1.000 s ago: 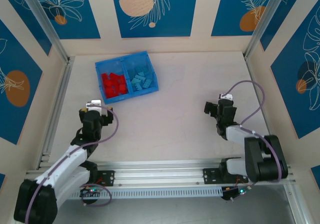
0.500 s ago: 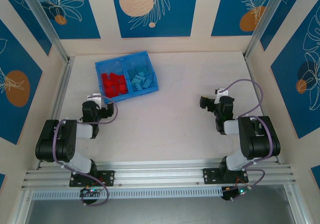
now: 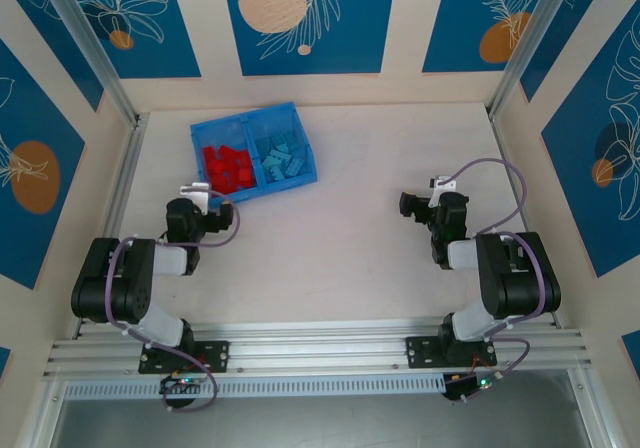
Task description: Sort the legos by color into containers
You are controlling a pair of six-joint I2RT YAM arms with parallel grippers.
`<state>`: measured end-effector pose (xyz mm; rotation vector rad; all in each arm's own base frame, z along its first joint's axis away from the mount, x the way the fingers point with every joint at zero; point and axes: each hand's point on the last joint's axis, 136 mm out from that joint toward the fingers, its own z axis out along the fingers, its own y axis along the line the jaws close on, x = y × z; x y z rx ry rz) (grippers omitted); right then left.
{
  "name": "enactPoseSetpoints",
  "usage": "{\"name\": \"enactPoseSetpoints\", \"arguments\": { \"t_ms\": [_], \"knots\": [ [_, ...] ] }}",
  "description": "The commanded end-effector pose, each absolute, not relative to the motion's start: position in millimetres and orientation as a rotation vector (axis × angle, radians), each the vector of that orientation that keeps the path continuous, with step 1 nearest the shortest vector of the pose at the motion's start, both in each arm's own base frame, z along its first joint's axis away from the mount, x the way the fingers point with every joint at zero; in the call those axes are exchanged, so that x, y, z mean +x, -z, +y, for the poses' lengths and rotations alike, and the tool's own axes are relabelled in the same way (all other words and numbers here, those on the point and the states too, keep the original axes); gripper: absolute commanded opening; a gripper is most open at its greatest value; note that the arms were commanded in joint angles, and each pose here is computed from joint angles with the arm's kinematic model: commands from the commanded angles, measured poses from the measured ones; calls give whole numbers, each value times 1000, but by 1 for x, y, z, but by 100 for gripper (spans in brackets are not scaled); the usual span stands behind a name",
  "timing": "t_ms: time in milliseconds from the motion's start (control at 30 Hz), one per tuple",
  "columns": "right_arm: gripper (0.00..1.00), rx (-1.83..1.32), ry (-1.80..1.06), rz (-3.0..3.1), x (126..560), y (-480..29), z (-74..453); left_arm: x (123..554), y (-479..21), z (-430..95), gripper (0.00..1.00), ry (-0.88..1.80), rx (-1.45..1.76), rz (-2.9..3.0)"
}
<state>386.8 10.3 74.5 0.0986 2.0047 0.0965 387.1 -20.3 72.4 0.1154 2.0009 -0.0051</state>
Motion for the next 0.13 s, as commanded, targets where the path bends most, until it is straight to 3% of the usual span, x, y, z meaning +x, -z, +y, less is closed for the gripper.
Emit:
{"name": "enactPoseSetpoints", "arguments": {
  "t_ms": [0,100],
  "knots": [
    [99,64,-93,1931,396,-94,13,395,-87,-28,100,22,148,1954],
    [99,107,-65,1929,395,-95,7,395,-87,-28,100,23,149,1953]
  ]
}}
